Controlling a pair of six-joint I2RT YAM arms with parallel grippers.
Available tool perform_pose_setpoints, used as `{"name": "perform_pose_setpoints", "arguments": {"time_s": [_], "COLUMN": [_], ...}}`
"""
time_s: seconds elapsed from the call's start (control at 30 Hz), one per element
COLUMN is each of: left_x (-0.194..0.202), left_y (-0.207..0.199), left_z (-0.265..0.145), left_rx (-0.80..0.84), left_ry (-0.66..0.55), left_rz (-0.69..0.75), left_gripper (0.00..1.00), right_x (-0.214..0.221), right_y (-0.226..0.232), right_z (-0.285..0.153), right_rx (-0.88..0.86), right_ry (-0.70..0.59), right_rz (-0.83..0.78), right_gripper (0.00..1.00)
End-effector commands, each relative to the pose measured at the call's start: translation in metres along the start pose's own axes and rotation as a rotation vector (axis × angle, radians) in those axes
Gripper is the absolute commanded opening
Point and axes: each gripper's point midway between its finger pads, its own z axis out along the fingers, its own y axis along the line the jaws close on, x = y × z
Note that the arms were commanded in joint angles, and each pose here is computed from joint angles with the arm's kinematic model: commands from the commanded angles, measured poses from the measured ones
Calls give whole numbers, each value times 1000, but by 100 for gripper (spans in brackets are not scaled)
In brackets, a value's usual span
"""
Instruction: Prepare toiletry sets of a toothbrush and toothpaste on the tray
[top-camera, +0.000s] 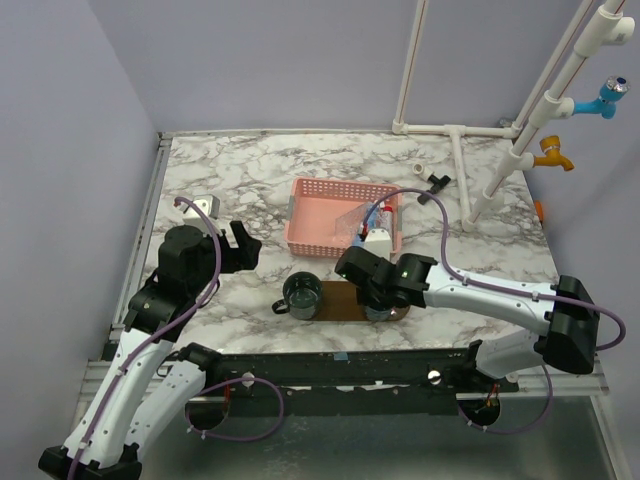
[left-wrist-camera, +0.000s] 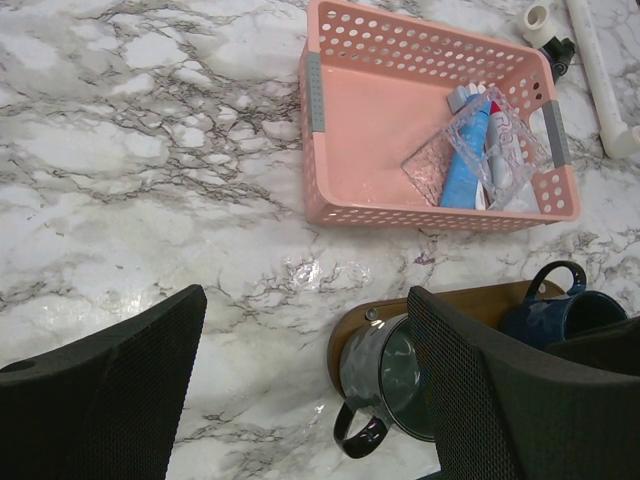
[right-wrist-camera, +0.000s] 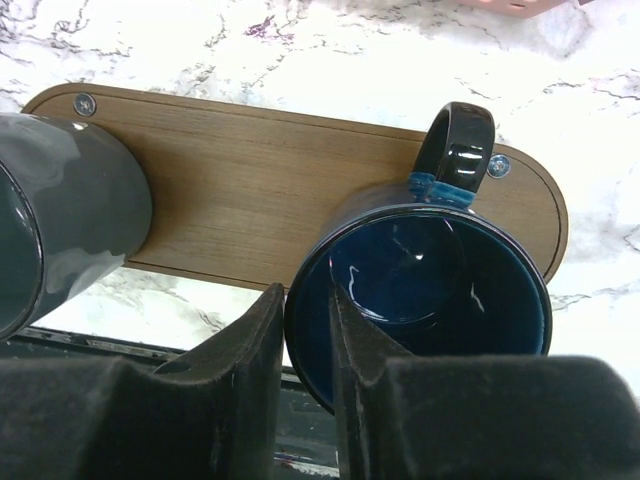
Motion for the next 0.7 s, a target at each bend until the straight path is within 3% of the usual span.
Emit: {"name": "perform_pose_setpoints", "arguments": {"time_s": [0.0,0.3,0.67], "left_x": [3,-4,8], "left_y": [0,-8,-51], "left_z": [0,-14,-43], "left_rx": [-7,12,138], "left_ry": [12,33,207], "left_rz": [-4,-40,-97], "left_gripper": [82,80,77], "right_x": [-13,-43,-64], "right_y": [9,13,-5], "right_z": [-6,-39,-52], "right_rx": [-28,-92,-18], "right_ry": [-46,-131,-209], "right_rz": [12,17,-30], "right_gripper": [29,46,51]}}
